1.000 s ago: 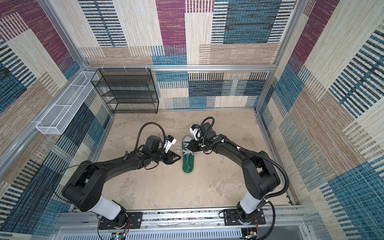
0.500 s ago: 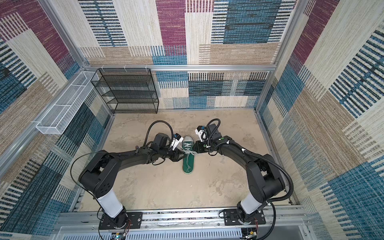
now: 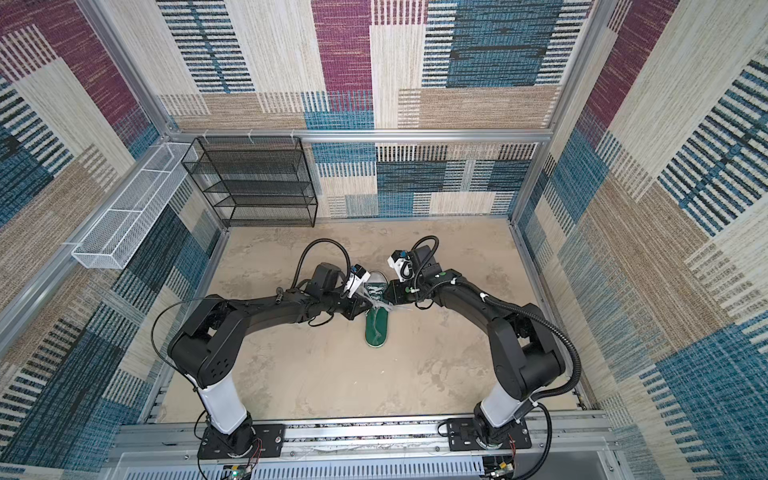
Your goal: Tie the shoes
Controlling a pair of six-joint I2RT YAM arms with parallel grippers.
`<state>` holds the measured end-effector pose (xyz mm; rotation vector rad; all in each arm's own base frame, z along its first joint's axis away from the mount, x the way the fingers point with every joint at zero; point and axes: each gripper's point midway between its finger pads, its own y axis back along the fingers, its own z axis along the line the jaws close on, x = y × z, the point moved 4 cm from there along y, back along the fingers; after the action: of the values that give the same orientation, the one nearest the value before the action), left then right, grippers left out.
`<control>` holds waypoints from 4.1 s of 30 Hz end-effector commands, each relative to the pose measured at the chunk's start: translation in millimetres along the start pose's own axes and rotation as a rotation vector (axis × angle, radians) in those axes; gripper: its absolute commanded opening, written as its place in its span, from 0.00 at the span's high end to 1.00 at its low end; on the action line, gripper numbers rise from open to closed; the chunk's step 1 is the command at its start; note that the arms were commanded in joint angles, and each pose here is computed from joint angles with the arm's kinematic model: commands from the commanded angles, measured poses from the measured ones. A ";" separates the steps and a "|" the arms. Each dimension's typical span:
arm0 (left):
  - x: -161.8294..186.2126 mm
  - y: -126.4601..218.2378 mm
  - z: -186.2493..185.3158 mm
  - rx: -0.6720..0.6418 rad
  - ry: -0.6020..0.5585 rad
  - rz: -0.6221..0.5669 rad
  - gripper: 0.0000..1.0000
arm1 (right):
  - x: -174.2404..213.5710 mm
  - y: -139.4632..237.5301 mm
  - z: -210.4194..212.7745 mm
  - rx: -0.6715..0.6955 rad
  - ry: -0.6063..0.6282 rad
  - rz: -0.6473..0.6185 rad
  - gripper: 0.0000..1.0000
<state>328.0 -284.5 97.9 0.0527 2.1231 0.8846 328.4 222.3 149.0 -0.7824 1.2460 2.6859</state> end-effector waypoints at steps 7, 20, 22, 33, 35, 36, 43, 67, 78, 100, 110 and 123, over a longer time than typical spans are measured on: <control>0.6 9.8 -5.4 0.001 -0.021 -0.005 1.00 | 2.2 -21.8 15.1 -0.109 -0.028 0.033 0.89; 15.1 18.5 -7.3 -0.012 -0.010 0.034 1.00 | 6.6 -45.5 7.3 -0.078 -0.067 0.057 0.90; 17.5 19.6 -7.4 -0.016 -0.006 0.039 1.00 | 6.2 -46.3 6.1 -0.069 -0.069 0.056 0.90; 34.9 31.1 -4.6 -0.060 0.006 0.102 1.00 | 4.7 -47.0 2.9 -0.048 -0.077 0.054 0.91; 39.0 32.6 -2.3 -0.070 0.017 0.115 1.00 | 3.9 -46.4 3.7 -0.049 -0.072 0.052 0.91; 42.0 33.5 -0.5 -0.081 0.022 0.124 1.00 | 4.1 -46.5 4.0 -0.049 -0.072 0.053 0.91; 43.6 38.4 0.2 -0.080 0.037 0.115 1.00 | 4.4 -45.5 5.9 -0.064 -0.070 0.054 0.89; 45.4 32.4 -0.2 -0.051 0.061 0.125 1.00 | 25.7 -10.3 -6.6 -0.309 -0.313 -0.098 0.72; 41.1 30.6 0.4 -0.050 0.065 0.124 1.00 | 31.4 -18.6 -22.8 -0.345 -0.401 -0.096 0.71; 47.1 30.1 1.0 -0.046 0.079 0.141 1.00 | 31.2 -35.9 -30.9 -0.406 -0.425 -0.090 0.68; 49.0 30.6 1.2 -0.045 0.085 0.146 1.00 | 26.3 -36.5 -30.4 -0.442 -0.419 -0.111 0.66; 50.6 31.2 3.4 -0.047 0.095 0.147 1.00 | 31.7 -33.9 -28.7 -0.456 -0.430 -0.107 0.84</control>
<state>290.2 -242.8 81.4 0.1462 2.1899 1.0490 322.0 218.1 87.4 -0.2243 0.5295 2.8596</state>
